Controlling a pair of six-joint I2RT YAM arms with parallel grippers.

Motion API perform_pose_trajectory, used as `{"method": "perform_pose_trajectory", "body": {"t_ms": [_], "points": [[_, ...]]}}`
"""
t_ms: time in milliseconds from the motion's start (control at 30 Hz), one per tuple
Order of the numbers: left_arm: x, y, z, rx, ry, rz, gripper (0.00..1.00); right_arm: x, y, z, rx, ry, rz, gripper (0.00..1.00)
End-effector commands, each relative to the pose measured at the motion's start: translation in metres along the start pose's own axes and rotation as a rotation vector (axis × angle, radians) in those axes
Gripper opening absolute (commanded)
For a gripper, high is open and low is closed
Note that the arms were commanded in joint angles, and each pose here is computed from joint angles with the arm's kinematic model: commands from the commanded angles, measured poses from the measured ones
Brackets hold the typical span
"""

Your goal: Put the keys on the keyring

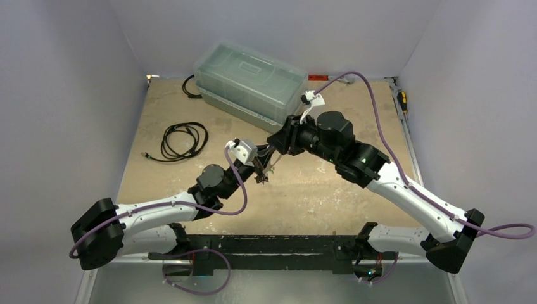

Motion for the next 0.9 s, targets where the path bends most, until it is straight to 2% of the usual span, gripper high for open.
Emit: {"method": "perform_pose_trajectory", "body": {"t_ms": [0, 600, 867], "points": [[0.006, -0.027, -0.004, -0.041, 0.012, -0.114, 0.00, 0.000, -0.001, 0.004, 0.031, -0.024, -0.001, 0.40], [0.004, -0.030, -0.004, -0.035, 0.019, -0.125, 0.00, 0.004, 0.006, -0.004, 0.036, 0.025, 0.024, 0.38], [0.003, -0.029, -0.005, -0.033, 0.030, -0.124, 0.00, 0.007, 0.009, -0.007, 0.039, 0.032, 0.021, 0.28]]}}
Point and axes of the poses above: each gripper's point midway between its finger pads, its own x axis out along the fingers, its own z axis along the line the jaws close on, y = z × x, the point moved 5 cm from there along -x, back along the fingers
